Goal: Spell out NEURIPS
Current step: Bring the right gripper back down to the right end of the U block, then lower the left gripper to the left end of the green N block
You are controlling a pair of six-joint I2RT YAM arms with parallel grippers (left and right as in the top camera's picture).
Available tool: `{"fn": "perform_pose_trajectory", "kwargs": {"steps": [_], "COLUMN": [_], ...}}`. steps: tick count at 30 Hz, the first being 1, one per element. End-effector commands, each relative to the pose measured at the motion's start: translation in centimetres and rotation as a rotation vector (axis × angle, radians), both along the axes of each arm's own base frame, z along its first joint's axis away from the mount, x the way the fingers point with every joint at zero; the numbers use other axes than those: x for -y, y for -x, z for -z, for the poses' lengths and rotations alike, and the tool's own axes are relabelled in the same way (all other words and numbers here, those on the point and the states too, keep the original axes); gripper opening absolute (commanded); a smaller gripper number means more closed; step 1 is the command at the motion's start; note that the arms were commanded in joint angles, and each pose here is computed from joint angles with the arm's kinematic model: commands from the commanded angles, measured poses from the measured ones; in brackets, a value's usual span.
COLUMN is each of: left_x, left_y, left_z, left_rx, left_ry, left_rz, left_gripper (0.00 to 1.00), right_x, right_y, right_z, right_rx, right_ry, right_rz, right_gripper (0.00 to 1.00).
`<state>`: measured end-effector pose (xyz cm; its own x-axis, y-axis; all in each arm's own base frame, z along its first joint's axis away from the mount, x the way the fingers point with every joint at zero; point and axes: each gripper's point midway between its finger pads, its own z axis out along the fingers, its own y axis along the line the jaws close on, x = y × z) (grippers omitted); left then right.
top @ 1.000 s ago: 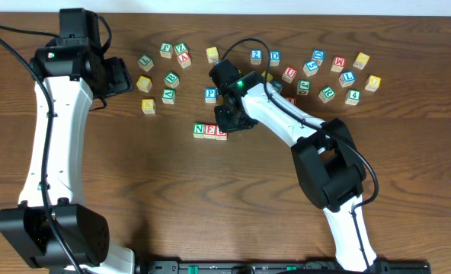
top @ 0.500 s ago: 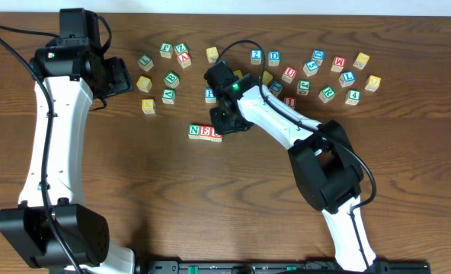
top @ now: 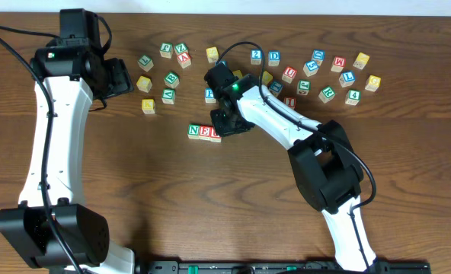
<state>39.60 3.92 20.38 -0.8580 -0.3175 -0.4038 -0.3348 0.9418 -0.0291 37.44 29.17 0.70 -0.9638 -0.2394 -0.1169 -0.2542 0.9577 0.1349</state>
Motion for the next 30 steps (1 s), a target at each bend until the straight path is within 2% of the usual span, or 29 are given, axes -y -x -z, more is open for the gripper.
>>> {"fn": "perform_pose_trajectory", "kwargs": {"steps": [1,14,20,28,29,30], "left_x": [0.1,1.9,3.6,5.0,5.1,5.1], "left_y": [0.2,0.5,0.8,0.9,0.9,0.8], "left_z": [0.8,2.2,5.4,8.9,9.4,9.9], "left_rx": [-0.029,-0.061,-0.108,-0.124,-0.125,-0.129], "left_ry": [-0.003,0.041,0.041,0.039,0.04,0.04], "left_rz": [0.019,0.065,0.111,0.147,0.148,0.148], "left_gripper": [0.72,0.72,0.72,0.71,0.66,0.54], "right_x": [-0.3,-0.7,-0.3,1.3,1.7,2.0], "right_y": [0.0,-0.5,-0.5,-1.0,-0.9,-0.8], "right_z": [0.3,0.2,-0.1,-2.4,-2.4,-2.3], "right_rx": [-0.002,0.017,0.014,0.014,0.004,-0.007], "right_ry": [-0.006,-0.022,-0.02,-0.028,-0.021,-0.013], "right_rz": [0.015,0.015,0.021,0.073,0.085,0.092], "right_gripper": [0.15,0.15,0.24,0.3,0.29,0.26]}}
